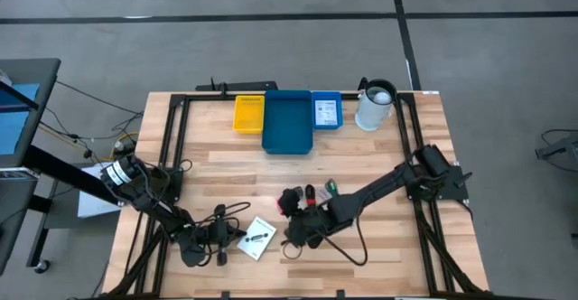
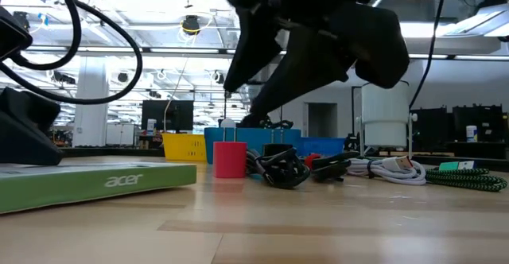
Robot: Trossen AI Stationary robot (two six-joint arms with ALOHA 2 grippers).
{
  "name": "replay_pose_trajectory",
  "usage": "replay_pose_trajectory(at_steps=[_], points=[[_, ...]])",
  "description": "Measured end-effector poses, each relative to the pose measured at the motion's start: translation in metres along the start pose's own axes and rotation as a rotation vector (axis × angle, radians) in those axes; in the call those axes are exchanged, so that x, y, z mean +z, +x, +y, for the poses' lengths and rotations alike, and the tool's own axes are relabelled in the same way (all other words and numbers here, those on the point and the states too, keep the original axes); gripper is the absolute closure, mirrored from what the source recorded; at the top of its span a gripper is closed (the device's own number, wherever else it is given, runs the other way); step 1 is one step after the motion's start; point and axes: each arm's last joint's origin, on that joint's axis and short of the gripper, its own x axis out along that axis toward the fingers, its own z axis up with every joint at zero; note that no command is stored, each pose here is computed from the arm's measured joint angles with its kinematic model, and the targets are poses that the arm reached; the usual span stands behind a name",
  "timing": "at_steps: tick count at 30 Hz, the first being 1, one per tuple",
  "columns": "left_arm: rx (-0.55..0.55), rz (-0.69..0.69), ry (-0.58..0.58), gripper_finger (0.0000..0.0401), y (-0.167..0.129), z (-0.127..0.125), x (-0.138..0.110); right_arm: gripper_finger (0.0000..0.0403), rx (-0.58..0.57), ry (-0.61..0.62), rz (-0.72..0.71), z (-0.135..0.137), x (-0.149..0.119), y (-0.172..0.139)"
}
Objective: Pick and place items into bin
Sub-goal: Put the white card reader box into the blue bin
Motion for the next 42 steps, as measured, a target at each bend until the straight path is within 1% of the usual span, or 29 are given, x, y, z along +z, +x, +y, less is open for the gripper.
replay_pose_trajectory(at_steps=[3,7,10,13,19,25,33,37,42], points=[[0.004,-0.003,-0.015,0.0401,0.000,0.000,0.000,0.0170,-0.059,0.004,0.017,0.004,0.004,-0.003],[0.007,-0.005,-0.036,0.0401,0.000,0.000,0.000,0.0170,-0.081,0.053,-0.018,0.010,0.011,-0.007],[0.007,-0.005,-0.050,0.0401,0.000,0.000,0.000,0.0170,-0.113,0.108,-0.043,0.020,0.018,-0.001],[0.011,-0.008,-0.059,0.0401,0.000,0.001,0.000,0.0170,-0.138,0.131,-0.053,0.030,0.023,0.003],[0.013,-0.008,-0.066,0.0401,0.000,0.001,0.000,0.0170,-0.171,0.101,-0.044,0.055,0.029,0.018],[0.014,-0.007,-0.066,0.0401,0.000,0.001,0.000,0.0170,-0.175,0.089,-0.051,0.069,0.032,0.030],[0.035,-0.014,-0.067,0.0401,0.000,0.002,-0.001,0.0170,-0.199,0.072,-0.055,0.064,0.032,0.032],[0.040,-0.014,-0.064,0.0401,0.000,0.003,-0.001,0.0170,-0.206,0.042,-0.057,0.061,0.032,0.033],[0.042,-0.015,-0.066,0.0401,0.000,0.003,-0.001,0.0170,-0.209,0.050,-0.060,0.058,0.031,0.035]])
